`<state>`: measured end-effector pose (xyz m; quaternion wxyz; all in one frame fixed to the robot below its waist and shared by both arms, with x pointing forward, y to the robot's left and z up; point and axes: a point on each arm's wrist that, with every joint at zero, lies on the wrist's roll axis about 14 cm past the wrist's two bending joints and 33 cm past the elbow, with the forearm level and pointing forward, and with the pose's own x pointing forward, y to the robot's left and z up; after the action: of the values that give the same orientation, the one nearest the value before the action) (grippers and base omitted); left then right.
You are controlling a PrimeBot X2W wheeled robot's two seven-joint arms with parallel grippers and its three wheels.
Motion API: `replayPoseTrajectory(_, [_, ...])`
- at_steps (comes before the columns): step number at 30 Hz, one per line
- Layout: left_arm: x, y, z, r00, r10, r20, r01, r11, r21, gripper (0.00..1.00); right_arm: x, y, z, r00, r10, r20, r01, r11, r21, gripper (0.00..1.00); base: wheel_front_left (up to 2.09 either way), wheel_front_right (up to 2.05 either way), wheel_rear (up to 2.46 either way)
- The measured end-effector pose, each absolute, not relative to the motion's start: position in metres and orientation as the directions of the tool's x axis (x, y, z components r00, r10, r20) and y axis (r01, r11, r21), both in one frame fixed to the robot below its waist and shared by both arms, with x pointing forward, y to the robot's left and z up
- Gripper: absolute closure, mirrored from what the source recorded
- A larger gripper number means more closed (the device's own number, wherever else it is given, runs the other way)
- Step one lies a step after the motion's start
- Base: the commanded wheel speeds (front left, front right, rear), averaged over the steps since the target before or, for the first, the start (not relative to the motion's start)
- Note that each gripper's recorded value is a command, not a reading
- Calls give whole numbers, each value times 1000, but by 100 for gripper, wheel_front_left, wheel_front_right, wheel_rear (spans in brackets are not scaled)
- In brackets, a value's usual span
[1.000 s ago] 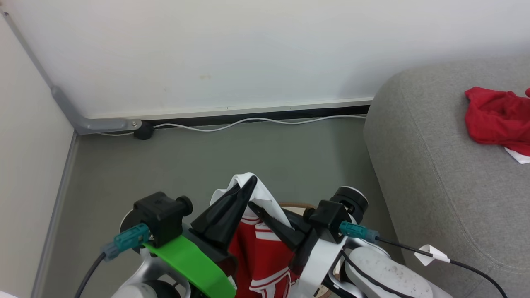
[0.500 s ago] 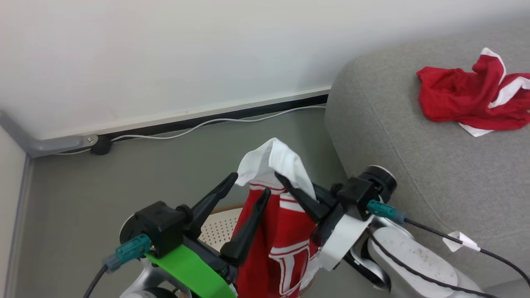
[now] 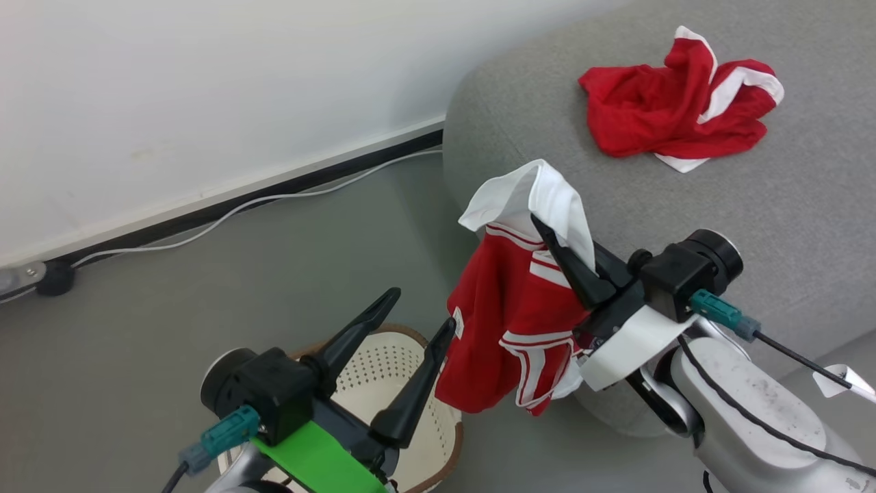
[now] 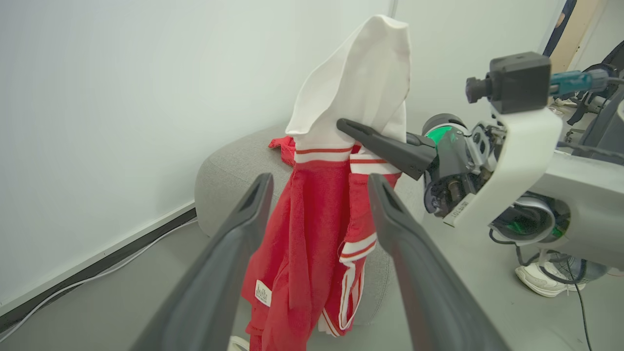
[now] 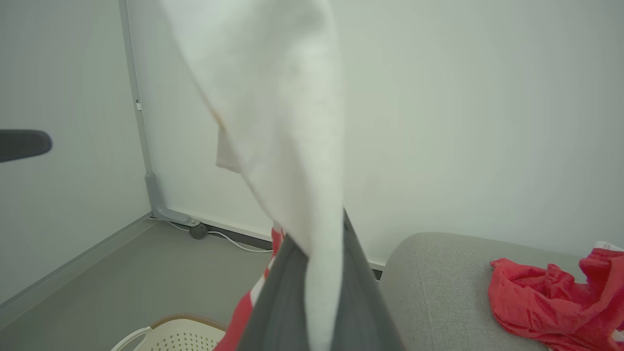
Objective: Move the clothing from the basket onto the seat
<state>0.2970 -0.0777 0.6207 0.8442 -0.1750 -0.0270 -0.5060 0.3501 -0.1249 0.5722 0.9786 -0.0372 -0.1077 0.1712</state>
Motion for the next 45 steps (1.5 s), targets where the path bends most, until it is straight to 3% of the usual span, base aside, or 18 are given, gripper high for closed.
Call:
replayPoseTrajectory(8, [292,-103,607,391,-896,211,897,320,-304,0,361,-201,589,965,127,230,-106,989,-104,100,0,0,0])
replayPoseTrajectory(17, [312,-105,580,392,-904,173,870,303,-389,0,412,-301,647,931,-129,343,151,988,-38,100,0,0,0])
replayPoseTrajectory(21, [326,-96,563,433,-891,136,838,342,-425,0,434,-352,703,860,-247,447,269,963,14,100,0,0,0])
replayPoseTrajectory(25, [344,-80,550,496,-862,104,798,406,-445,0,436,-401,779,722,-346,600,379,922,76,100,0,0,0])
replayPoseTrajectory(31, [374,-51,531,589,-806,63,737,504,-450,0,453,-416,852,614,-316,723,436,900,23,100,0,0,0])
replayPoseTrajectory(36, [400,-19,508,675,-738,-6,662,610,-436,0,503,-404,828,696,-269,665,456,882,-120,100,0,0,0])
replayPoseTrajectory(45, [413,-4,471,678,-727,-105,627,648,-433,0,560,-412,732,828,-311,466,440,876,-197,100,0,0,0])
